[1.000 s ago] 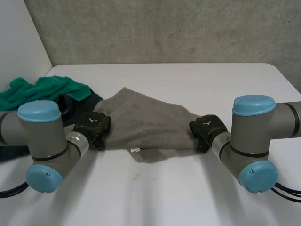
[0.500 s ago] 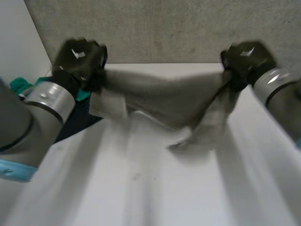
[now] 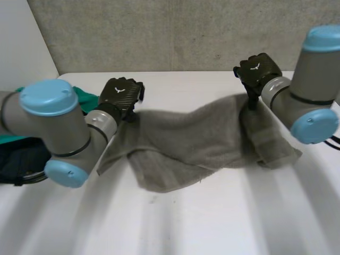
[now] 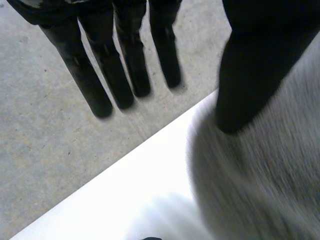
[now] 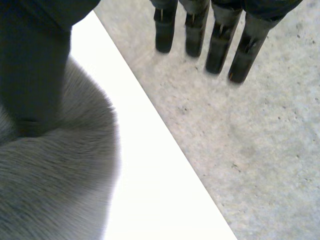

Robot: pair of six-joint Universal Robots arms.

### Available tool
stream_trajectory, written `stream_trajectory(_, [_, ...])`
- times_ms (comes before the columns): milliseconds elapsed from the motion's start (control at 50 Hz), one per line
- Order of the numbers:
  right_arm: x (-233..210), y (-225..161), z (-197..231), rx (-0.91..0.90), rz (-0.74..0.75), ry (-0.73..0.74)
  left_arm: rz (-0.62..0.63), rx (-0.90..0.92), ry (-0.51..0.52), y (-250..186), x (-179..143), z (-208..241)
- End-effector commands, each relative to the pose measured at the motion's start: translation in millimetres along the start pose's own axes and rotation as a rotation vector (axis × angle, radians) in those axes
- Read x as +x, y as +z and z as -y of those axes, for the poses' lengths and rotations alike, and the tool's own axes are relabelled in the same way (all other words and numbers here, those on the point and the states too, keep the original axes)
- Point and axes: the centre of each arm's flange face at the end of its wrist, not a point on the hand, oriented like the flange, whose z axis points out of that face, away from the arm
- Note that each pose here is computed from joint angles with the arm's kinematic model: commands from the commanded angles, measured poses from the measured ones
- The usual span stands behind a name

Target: Fold the laundry.

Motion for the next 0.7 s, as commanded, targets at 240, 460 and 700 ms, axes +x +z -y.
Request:
stream_trajectory(240, [18, -51, 3, -0.072, -0.127, 0.055, 0.006, -0.057, 0.037, -22, 2, -4])
stream_trajectory(460, [-44, -110, -47, -0.230, 0.174, 0.097, 0.036, -0.256, 0.012, -42, -17, -47])
stream_trajectory(700, [-51, -117, -79, -0.276, 0.164, 0.122, 0.067, -0.299, 0.009, -28, -26, -71])
